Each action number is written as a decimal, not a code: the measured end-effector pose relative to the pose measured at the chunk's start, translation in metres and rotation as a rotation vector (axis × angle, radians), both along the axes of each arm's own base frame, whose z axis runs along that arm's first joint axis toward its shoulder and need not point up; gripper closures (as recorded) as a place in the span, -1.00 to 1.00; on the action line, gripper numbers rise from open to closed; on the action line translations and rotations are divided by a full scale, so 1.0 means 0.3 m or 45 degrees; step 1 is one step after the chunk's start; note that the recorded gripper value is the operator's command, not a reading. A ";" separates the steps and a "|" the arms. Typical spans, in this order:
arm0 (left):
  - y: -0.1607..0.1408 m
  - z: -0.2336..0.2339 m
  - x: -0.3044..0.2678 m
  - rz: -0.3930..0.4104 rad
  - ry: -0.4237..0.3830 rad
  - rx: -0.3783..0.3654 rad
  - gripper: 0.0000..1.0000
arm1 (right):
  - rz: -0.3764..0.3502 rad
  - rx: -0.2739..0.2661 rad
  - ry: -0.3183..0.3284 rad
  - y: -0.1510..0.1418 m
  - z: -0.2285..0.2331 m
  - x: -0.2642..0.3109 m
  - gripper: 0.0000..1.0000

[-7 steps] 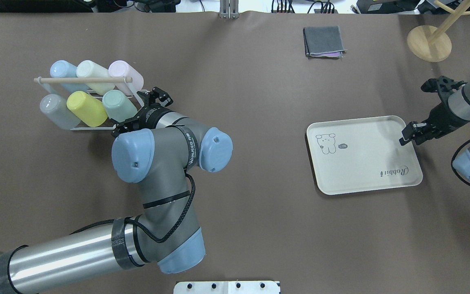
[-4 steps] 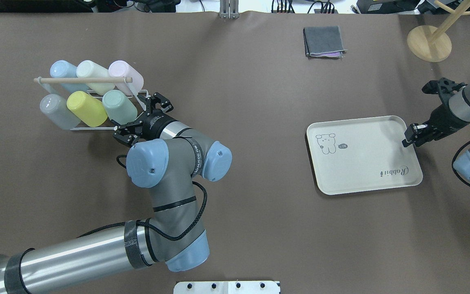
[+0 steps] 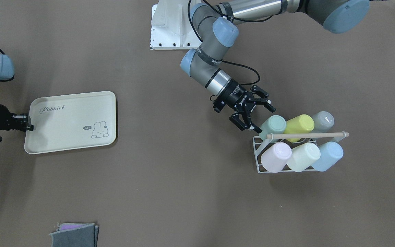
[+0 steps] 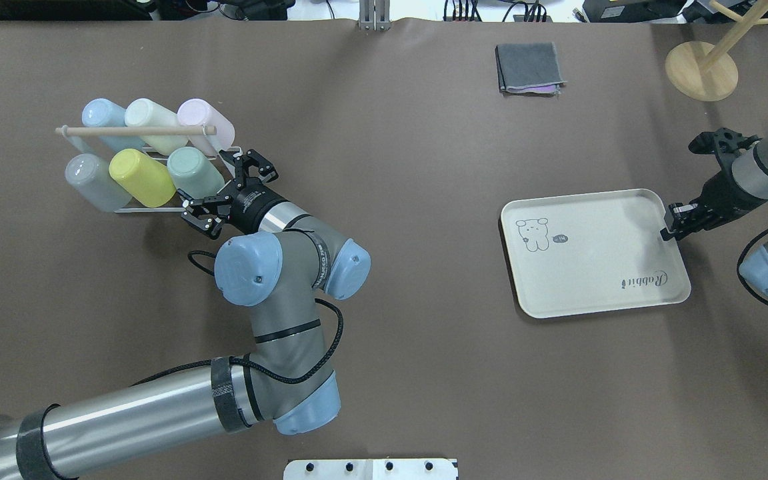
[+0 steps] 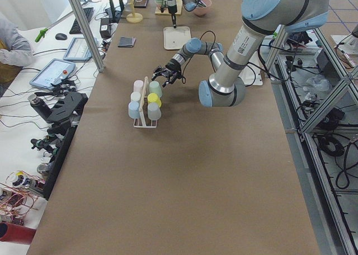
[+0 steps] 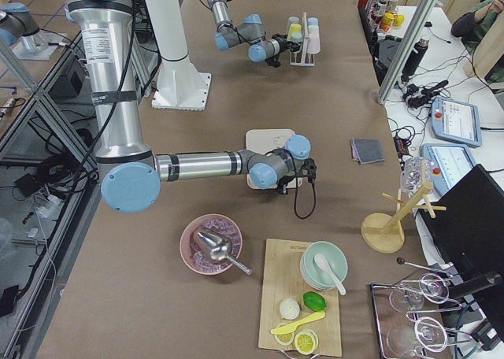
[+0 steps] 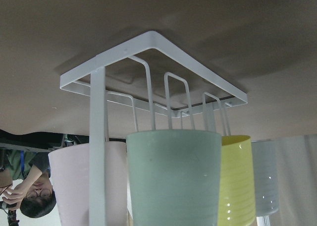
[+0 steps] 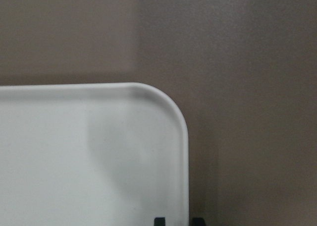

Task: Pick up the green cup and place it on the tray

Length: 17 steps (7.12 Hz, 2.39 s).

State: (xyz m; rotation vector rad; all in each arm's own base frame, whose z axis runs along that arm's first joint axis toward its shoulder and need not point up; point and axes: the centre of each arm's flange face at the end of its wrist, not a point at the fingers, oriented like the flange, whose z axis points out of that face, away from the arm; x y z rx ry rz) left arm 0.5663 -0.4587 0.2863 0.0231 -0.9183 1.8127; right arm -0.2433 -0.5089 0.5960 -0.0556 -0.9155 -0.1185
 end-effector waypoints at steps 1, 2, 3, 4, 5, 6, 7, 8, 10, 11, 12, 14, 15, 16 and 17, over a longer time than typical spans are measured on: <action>-0.005 0.026 0.002 -0.012 -0.016 0.018 -0.85 | 0.000 -0.004 0.002 -0.003 0.005 -0.002 0.40; -0.013 0.054 0.005 -0.028 -0.033 0.047 -0.87 | 0.000 -0.007 0.003 -0.005 0.008 -0.003 0.50; -0.019 0.077 0.010 -0.044 -0.044 0.070 -0.87 | 0.000 -0.009 0.002 -0.005 0.010 -0.003 0.63; -0.023 0.094 0.013 -0.052 -0.056 0.080 -0.87 | -0.001 -0.010 0.002 -0.004 0.011 -0.002 0.90; -0.027 0.110 0.016 -0.053 -0.071 0.085 -0.87 | -0.001 -0.011 0.001 -0.003 0.013 -0.001 1.00; -0.031 0.120 0.019 -0.047 -0.089 0.101 -0.88 | -0.003 -0.014 -0.004 0.000 0.013 0.000 1.00; -0.036 0.124 0.021 -0.040 -0.107 0.124 -0.88 | -0.009 -0.014 -0.016 0.003 0.007 0.001 1.00; -0.041 0.130 0.021 -0.036 -0.121 0.134 -0.88 | -0.013 -0.004 -0.029 0.002 -0.002 0.008 1.00; -0.049 0.146 0.019 -0.035 -0.146 0.142 -0.87 | -0.011 0.040 -0.086 -0.025 -0.025 0.082 1.00; -0.049 0.149 0.018 -0.036 -0.149 0.143 -0.86 | -0.019 0.075 -0.124 -0.041 -0.033 0.134 1.00; -0.049 0.154 0.017 -0.036 -0.151 0.142 -0.84 | -0.021 0.091 -0.167 -0.053 -0.046 0.179 1.00; -0.048 0.172 0.013 -0.037 -0.159 0.140 -0.19 | 0.000 0.097 -0.208 -0.093 -0.087 0.205 1.00; -0.047 0.181 0.011 -0.037 -0.163 0.139 0.16 | 0.027 0.076 -0.218 -0.148 -0.131 0.184 1.00; -0.047 0.187 0.009 -0.037 -0.166 0.138 0.41 | 0.055 0.048 -0.224 -0.227 -0.179 0.149 1.00; -0.047 0.187 0.008 -0.036 -0.167 0.137 0.42 | 0.077 0.020 -0.229 -0.310 -0.235 0.100 1.00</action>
